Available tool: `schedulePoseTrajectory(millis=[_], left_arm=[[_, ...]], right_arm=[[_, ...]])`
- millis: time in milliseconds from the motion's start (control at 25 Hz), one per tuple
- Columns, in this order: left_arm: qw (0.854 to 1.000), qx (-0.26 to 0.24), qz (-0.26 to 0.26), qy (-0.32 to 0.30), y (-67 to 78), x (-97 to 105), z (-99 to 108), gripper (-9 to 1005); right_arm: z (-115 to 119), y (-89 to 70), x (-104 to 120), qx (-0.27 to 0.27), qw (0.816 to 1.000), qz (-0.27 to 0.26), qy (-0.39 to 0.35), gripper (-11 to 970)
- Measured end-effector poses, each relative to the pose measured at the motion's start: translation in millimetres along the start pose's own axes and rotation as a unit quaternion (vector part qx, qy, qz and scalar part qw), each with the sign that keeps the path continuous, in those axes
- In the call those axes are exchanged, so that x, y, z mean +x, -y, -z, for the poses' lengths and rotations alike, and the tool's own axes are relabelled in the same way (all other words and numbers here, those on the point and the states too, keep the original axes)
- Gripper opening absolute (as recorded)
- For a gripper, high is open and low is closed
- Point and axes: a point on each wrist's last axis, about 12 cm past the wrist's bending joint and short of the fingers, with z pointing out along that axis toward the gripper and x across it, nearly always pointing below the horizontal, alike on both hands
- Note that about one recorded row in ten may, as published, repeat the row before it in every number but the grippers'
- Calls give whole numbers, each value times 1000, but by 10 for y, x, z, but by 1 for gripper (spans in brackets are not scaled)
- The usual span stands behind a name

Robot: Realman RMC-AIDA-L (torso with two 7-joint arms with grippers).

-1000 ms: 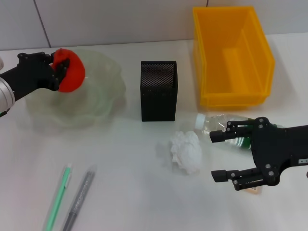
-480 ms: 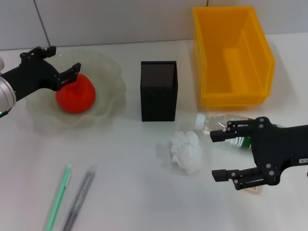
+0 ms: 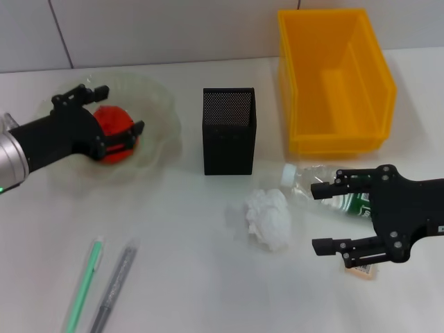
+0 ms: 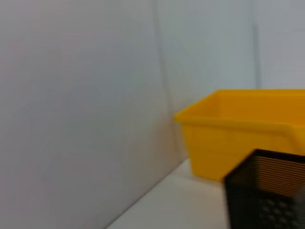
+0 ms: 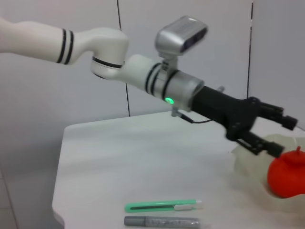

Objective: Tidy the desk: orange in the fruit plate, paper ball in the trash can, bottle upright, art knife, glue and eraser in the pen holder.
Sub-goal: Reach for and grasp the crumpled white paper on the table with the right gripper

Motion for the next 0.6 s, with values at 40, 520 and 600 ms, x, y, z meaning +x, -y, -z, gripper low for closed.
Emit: schedulePoseTrajectory(millis=[40,520,600], left_arm=[[1000,9,-5,-1,22,-10,35,865],[985,172,-14,-6,384,-229,385,861],[981,195,-8,-2,422,-256,419,861]], right_arm=[[5,0,1,1,1000,0,0,769],[49,13,12,11,1000,1,-2,769],[64,9,17,13,1000,0,-2,770]])
